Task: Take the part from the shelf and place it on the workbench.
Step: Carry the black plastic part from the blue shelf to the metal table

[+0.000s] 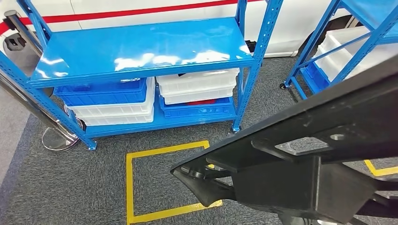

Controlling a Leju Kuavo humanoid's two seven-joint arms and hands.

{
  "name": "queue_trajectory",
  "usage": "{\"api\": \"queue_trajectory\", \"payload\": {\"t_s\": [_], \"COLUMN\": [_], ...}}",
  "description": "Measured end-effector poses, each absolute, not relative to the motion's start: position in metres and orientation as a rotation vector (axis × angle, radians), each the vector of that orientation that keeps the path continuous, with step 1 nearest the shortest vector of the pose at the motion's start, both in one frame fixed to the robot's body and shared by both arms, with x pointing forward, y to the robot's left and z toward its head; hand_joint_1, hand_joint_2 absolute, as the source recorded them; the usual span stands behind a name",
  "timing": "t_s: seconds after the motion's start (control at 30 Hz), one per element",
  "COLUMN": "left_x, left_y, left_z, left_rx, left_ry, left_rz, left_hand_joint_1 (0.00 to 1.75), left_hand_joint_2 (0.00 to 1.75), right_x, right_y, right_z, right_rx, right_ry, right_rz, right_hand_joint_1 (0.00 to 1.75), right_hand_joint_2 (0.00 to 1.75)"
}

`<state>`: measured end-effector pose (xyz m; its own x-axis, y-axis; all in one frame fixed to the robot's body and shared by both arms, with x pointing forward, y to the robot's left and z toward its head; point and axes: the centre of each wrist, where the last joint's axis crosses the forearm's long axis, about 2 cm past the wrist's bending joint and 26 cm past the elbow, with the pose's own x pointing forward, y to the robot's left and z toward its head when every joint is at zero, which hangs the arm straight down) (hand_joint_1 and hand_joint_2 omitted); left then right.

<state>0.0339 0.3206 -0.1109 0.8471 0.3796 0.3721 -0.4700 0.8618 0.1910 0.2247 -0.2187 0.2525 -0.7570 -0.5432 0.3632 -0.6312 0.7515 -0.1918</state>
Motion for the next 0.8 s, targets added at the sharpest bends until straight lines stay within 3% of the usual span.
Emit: {"api": "queue_trajectory", "payload": {"t_s": [0.8], "left_x": [0.033], "left_y": [0.324], "left_z": [-0.111], "left_rx": [0.357], "left_ry": [-0.352], "left_rz": [0.425], "left_hand_joint_1": [0.0], "left_hand_joint_2": [1.75], "right_x": [0.224], "right_y": [-0.226], "right_z": [0.242], "right_rx": [0.895], "right_ry": [-2.608], "right_rz": [0.551], "right_hand_joint_1": [1.75], "right_hand_joint_2": [1.75]}}
